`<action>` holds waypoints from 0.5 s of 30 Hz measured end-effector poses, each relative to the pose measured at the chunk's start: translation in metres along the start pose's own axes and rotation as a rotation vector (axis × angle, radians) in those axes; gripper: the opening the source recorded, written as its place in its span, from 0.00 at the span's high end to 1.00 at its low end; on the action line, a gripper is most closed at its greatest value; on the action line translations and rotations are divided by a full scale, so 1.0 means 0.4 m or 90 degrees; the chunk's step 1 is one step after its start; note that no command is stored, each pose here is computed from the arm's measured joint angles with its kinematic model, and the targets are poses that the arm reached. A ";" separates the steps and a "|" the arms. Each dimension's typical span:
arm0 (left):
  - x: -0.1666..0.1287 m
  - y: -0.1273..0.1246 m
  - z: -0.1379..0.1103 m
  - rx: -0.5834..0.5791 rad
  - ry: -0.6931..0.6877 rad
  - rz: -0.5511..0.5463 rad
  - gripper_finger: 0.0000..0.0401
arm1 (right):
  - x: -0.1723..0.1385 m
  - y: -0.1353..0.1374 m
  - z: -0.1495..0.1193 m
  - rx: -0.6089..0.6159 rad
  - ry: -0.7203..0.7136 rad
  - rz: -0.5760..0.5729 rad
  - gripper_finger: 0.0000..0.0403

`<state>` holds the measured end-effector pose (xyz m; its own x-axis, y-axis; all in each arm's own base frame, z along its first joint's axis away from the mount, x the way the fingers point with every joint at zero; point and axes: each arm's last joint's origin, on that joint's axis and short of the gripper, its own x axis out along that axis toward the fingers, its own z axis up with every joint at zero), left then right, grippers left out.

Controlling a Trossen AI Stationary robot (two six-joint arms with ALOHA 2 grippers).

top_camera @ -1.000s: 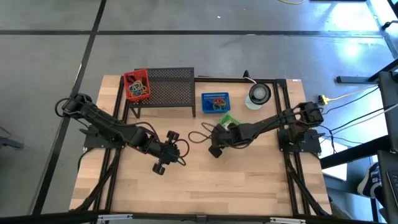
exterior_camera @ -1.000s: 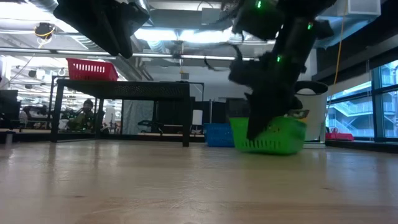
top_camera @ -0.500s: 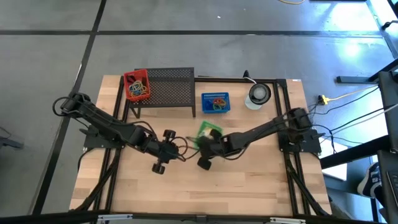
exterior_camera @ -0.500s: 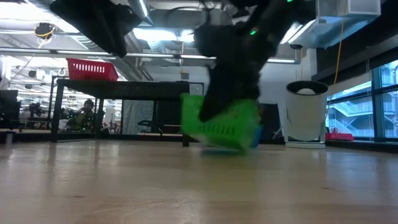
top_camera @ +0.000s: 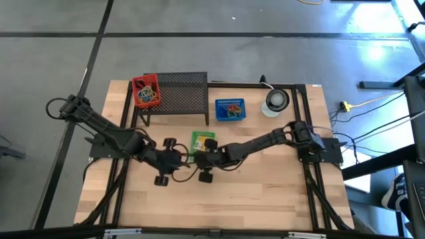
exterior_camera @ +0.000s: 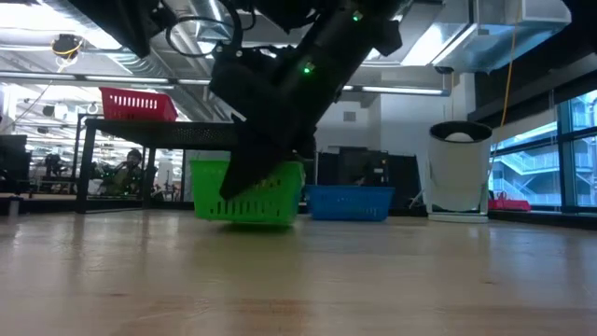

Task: Pick & Place Office Desk Supplies
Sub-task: Put the green basket on the shelf

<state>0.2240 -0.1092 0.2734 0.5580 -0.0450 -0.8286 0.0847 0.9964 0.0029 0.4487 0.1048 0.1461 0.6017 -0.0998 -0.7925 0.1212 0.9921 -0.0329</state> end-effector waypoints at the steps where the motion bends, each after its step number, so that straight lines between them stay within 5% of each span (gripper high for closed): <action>1: -0.001 -0.006 -0.002 0.005 0.000 -0.003 0.76 | 0.001 -0.004 0.001 0.004 0.000 -0.002 0.88; 8: -0.007 -0.031 -0.011 0.029 -0.001 -0.018 0.76 | -0.005 -0.015 0.003 0.014 0.010 -0.007 0.66; 15: -0.009 -0.031 -0.006 0.047 -0.030 0.028 0.76 | -0.117 -0.012 0.016 -0.031 0.027 -0.062 0.54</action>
<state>0.2190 -0.1214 0.2748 0.6000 -0.0056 -0.8000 0.1180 0.9897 0.0816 0.4251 0.1042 0.1871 0.5546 -0.1939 -0.8092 0.1385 0.9804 -0.1400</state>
